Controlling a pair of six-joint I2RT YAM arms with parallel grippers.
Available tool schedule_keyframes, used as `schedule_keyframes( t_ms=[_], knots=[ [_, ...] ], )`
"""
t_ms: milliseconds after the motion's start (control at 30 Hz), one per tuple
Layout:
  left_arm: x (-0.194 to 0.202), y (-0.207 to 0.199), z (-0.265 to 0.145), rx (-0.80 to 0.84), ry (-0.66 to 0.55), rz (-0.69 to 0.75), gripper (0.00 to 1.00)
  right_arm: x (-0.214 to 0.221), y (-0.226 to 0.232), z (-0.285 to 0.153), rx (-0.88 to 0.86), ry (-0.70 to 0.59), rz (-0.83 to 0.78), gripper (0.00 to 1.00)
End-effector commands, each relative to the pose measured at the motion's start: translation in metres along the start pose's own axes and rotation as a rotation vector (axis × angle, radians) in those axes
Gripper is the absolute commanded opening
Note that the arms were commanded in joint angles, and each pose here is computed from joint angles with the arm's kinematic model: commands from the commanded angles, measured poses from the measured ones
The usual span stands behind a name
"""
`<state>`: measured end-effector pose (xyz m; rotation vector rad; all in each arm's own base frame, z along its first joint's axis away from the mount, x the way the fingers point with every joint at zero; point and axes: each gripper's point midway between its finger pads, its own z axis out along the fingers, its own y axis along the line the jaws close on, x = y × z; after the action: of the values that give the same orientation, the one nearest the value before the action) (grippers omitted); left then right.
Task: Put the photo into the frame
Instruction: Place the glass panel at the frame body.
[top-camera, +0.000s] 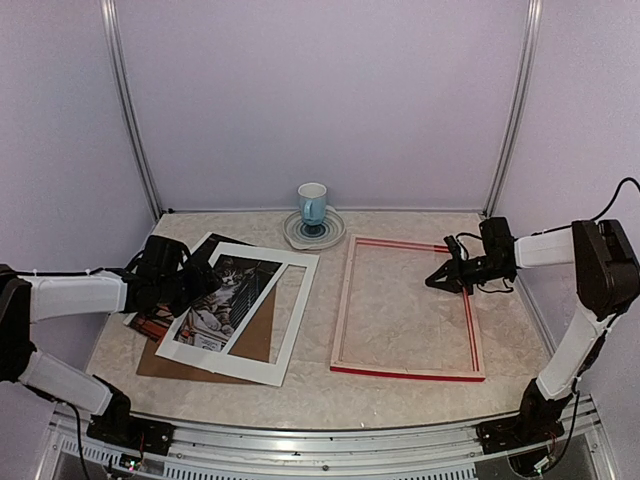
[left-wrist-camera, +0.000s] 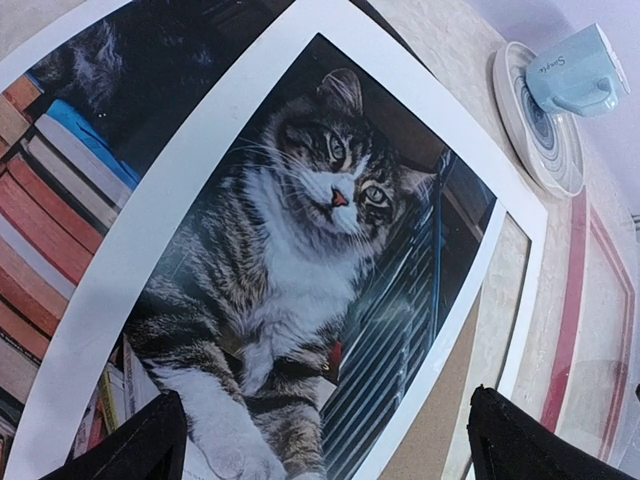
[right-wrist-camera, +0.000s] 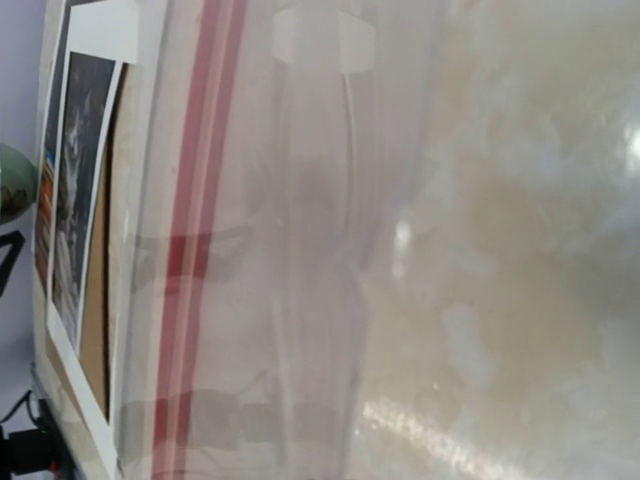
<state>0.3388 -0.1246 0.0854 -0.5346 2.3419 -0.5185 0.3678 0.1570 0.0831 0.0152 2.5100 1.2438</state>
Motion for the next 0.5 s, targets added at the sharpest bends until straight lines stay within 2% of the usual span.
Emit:
schedule_keyframes(
  t_ms=[0, 467],
  knots=[
    [-0.012, -0.021, -0.009, 0.051, -0.016, 0.023, 0.97, -0.008, -0.005, -0.010, 0.044, -0.011, -0.049, 0.00],
    [-0.033, -0.064, -0.025, 0.129, 0.013, 0.132, 0.97, -0.005, -0.019, -0.017, 0.081, -0.012, -0.034, 0.00]
  ],
)
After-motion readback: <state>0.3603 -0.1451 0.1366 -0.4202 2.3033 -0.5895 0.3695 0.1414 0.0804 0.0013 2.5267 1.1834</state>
